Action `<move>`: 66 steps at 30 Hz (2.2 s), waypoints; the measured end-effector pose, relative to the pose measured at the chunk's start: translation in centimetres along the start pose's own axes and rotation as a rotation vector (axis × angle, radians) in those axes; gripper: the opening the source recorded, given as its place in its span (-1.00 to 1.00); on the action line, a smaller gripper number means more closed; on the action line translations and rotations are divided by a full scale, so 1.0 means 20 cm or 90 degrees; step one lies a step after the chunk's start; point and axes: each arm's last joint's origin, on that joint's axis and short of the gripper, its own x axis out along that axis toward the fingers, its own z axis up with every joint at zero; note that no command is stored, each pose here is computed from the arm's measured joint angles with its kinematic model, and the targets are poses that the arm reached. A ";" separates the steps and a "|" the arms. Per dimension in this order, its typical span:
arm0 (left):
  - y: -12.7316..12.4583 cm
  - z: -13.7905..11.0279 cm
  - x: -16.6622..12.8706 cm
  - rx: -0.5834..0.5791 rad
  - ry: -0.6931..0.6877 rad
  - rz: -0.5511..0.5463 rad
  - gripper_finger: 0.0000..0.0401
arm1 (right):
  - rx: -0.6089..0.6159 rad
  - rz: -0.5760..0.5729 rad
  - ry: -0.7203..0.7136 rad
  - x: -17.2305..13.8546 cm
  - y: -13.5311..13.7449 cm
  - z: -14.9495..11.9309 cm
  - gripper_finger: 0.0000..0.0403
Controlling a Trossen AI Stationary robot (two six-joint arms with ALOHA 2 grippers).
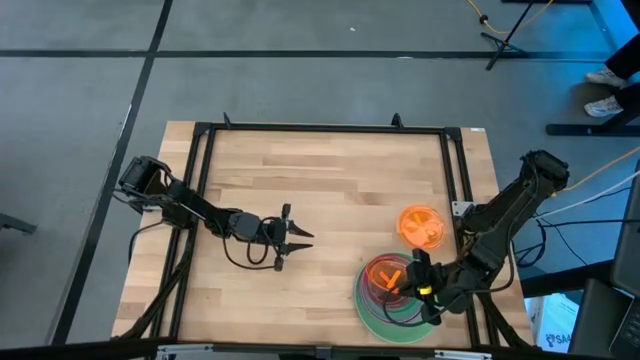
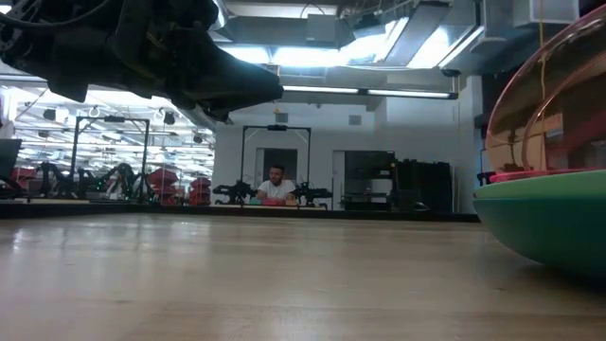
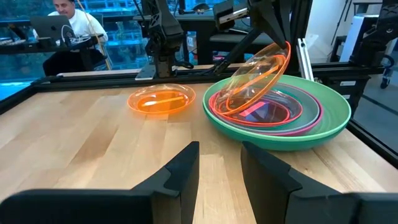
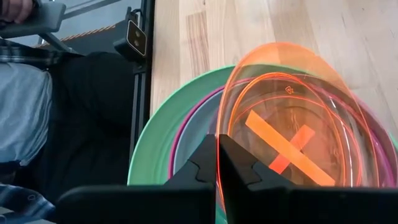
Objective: Stack plastic plates
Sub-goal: Stack the top orange plate on top of the red plate, then stack the orange plate on top of the orange plate
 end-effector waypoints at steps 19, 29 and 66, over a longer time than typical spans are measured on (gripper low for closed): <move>0.00 0.00 0.00 0.003 -0.004 0.000 -0.44 | -0.008 0.000 -0.006 0.00 0.00 0.00 -0.26; 0.00 0.00 0.00 0.000 -0.004 0.000 -0.44 | -0.013 -0.011 -0.011 0.01 -0.02 0.02 -0.23; 0.00 0.00 0.00 -0.007 -0.005 0.000 -0.44 | 0.142 -0.417 0.036 0.04 -0.65 0.30 -0.23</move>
